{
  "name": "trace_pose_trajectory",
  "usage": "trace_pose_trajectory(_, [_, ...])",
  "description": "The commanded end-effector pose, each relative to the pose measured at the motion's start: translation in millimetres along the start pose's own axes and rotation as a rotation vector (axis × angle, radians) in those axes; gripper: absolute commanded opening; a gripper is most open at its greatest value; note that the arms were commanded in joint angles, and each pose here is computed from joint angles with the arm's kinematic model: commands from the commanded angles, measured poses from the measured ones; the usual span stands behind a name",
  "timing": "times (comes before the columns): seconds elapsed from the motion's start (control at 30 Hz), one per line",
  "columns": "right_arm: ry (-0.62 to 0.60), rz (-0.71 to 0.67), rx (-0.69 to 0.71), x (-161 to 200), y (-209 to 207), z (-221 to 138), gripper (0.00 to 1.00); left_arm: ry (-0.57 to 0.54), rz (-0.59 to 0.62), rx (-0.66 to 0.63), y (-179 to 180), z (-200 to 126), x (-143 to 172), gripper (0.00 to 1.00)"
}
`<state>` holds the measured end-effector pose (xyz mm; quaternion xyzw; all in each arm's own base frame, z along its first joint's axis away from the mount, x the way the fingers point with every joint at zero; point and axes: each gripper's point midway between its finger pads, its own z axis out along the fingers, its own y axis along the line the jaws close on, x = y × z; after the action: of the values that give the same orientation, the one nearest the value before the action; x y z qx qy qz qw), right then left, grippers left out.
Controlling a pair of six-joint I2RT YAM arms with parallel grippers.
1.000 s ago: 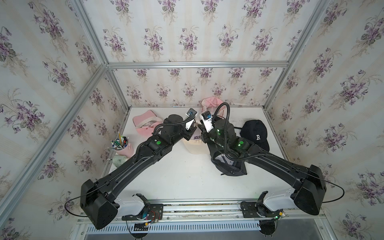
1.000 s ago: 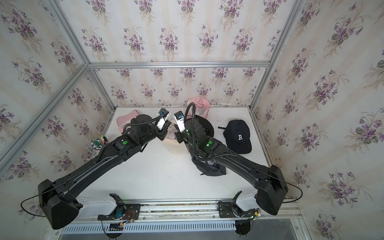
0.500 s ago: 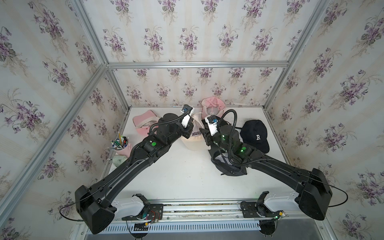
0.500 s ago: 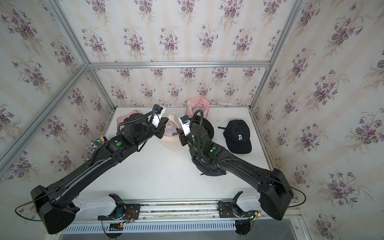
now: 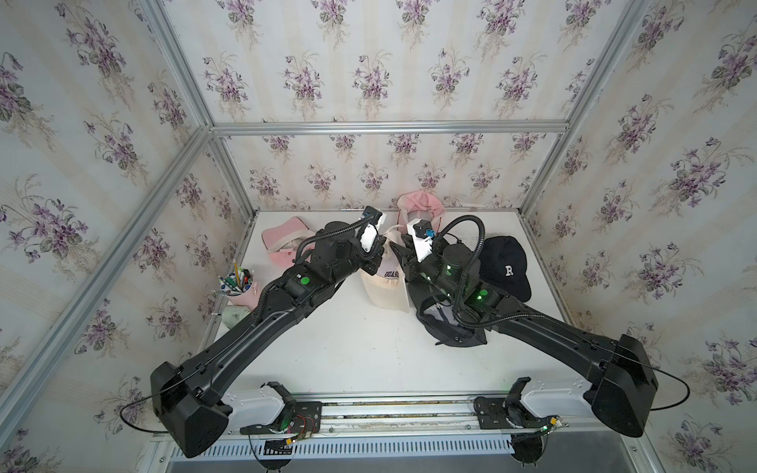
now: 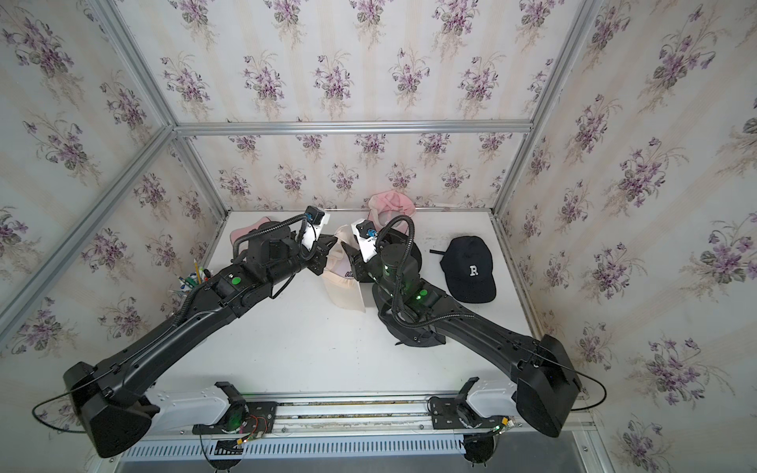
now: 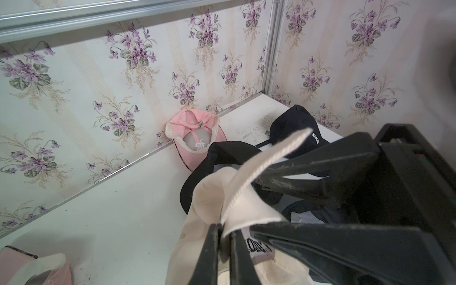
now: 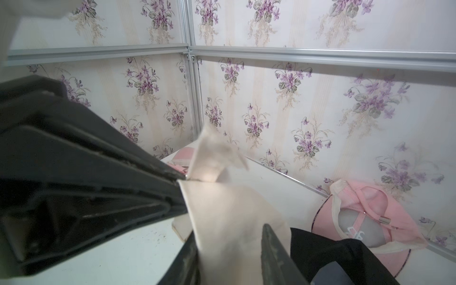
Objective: Open the adjustable buckle of the baseball cap
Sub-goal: Pick up the baseball cap from the center of the board, then open the adjustable buckle on the baseball cap.
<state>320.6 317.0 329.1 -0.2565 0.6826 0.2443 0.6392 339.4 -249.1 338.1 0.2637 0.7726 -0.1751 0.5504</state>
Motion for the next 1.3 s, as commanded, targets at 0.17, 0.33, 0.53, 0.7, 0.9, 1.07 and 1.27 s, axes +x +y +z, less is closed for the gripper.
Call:
trace_pose_trajectory(0.17, [-0.013,-0.011,-0.006,-1.2,1.4,0.2,0.01,-0.001,-0.022,0.094,-16.0,2.5,-3.7,0.14])
trace_pose_trajectory(0.33, [-0.018,-0.027,0.001,-1.5,-0.2,-3.5,0.00,0.027,-0.031,0.120,-20.6,3.0,3.3,0.22])
trace_pose_trajectory(0.53, [-0.013,-0.042,0.005,-0.1,-1.2,-6.1,0.00,0.035,-0.031,0.118,-19.8,-3.0,5.3,0.31])
trace_pose_trajectory(0.7, [0.004,-0.064,-0.022,5.1,3.3,-7.8,0.00,0.006,-0.045,0.124,-20.2,-6.9,-2.2,0.43])
trace_pose_trajectory(0.9, [0.015,-0.105,-0.043,12.3,7.0,-13.5,0.00,-0.014,-0.108,0.198,-26.7,-7.9,-18.1,0.62])
trace_pose_trajectory(1.07, [0.015,-0.146,-0.064,12.6,14.5,-17.2,0.00,0.001,-0.162,0.246,-32.1,2.3,-25.3,0.72])
trace_pose_trajectory(1.27, [0.021,-0.175,-0.072,13.8,21.1,-17.8,0.00,0.045,-0.194,0.319,-42.4,15.0,-22.6,0.74])
